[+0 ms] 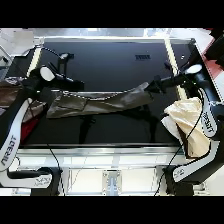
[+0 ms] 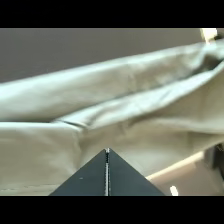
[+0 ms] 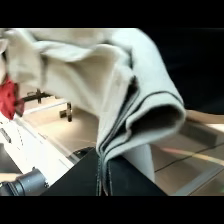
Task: Fold the shirts.
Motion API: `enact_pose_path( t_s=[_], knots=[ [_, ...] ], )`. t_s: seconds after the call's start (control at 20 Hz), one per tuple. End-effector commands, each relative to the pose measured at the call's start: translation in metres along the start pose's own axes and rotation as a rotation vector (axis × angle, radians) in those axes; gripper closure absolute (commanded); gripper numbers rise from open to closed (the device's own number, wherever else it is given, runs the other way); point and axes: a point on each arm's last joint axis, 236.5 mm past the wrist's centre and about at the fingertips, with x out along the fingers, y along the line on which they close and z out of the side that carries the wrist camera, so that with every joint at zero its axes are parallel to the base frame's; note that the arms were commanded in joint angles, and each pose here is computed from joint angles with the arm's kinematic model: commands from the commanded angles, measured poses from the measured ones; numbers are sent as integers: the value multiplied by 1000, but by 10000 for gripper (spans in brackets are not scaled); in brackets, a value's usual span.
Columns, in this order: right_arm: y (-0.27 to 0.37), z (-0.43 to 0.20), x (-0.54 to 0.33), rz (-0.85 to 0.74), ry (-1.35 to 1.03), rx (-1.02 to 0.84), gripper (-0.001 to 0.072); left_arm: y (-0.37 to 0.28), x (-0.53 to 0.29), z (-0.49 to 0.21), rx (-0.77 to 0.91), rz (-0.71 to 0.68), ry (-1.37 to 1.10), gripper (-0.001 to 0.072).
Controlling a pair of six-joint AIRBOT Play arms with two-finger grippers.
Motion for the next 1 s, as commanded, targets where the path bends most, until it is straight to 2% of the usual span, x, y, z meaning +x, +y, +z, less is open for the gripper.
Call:
enact_pose_path(
  t_s=[0.0, 0.15, 0.3, 0.55, 0.75, 0.95],
  knots=[
    [69, 8, -11, 14, -34, -146, 700, -21, 51, -35, 3, -59, 147, 694],
    [120, 15, 0, -12, -69, -243, 701, -40, 92, -53, 71, -78, 191, 695],
    [163, 7, 17, -23, -69, -343, 702, -58, 121, -38, 73, -83, 94, 695],
    [214, -20, 46, 21, -30, -433, 703, -51, 124, -16, 66, -59, 6, 695],
    [249, -26, 74, 69, -68, -479, 705, 0, 53, 23, 1, -7, -98, 695],
    [290, -39, 125, 136, -113, -524, 705, 89, -78, 52, -76, 158, -273, 695]
  ],
)
